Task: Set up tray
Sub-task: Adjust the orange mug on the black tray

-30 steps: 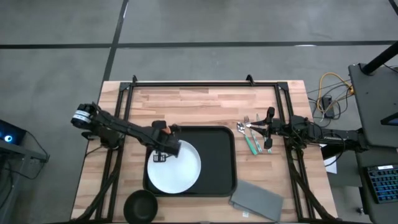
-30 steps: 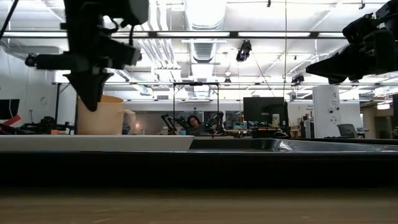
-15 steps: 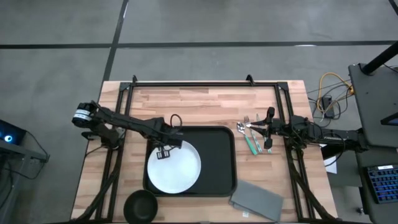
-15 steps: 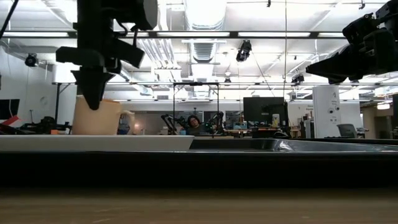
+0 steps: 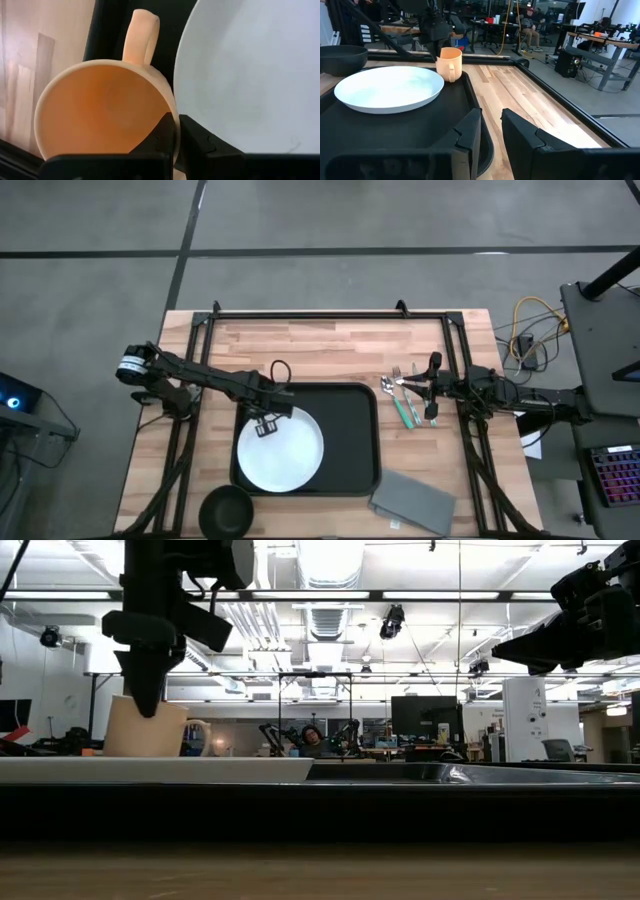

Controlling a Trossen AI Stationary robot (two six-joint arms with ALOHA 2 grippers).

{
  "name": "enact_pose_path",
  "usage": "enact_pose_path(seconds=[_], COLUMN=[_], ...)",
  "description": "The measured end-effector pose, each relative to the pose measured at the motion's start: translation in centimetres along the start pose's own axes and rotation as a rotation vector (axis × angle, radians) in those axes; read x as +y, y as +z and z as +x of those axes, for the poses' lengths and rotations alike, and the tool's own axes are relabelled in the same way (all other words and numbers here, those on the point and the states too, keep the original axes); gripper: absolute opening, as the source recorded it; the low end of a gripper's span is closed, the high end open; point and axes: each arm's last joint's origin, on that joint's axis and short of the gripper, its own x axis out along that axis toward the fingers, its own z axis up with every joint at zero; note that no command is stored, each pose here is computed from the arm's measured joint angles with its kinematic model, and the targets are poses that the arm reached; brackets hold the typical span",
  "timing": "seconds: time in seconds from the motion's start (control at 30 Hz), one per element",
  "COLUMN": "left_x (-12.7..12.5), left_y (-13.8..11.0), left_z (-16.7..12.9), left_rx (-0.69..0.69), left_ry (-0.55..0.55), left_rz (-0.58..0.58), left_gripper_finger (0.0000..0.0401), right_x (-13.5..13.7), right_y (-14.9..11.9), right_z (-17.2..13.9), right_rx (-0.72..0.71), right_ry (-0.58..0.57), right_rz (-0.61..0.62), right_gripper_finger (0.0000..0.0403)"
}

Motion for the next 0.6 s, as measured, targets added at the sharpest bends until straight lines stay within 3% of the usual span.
enact_pose_path(seconds=[0.6], left_x=[0.6], left_y=[-0.5], left_z=[1.2], left_rx=[0.03], left_ry=[0.039], left_rz=[-0.072], left_gripper_finger=[0.0043], right_x=[0.0], right_y=[0.0], right_z=[0.0], right_rx=[0.0], right_ry=[0.0], right_rz=[0.0], right_gripper_finger=[0.0068])
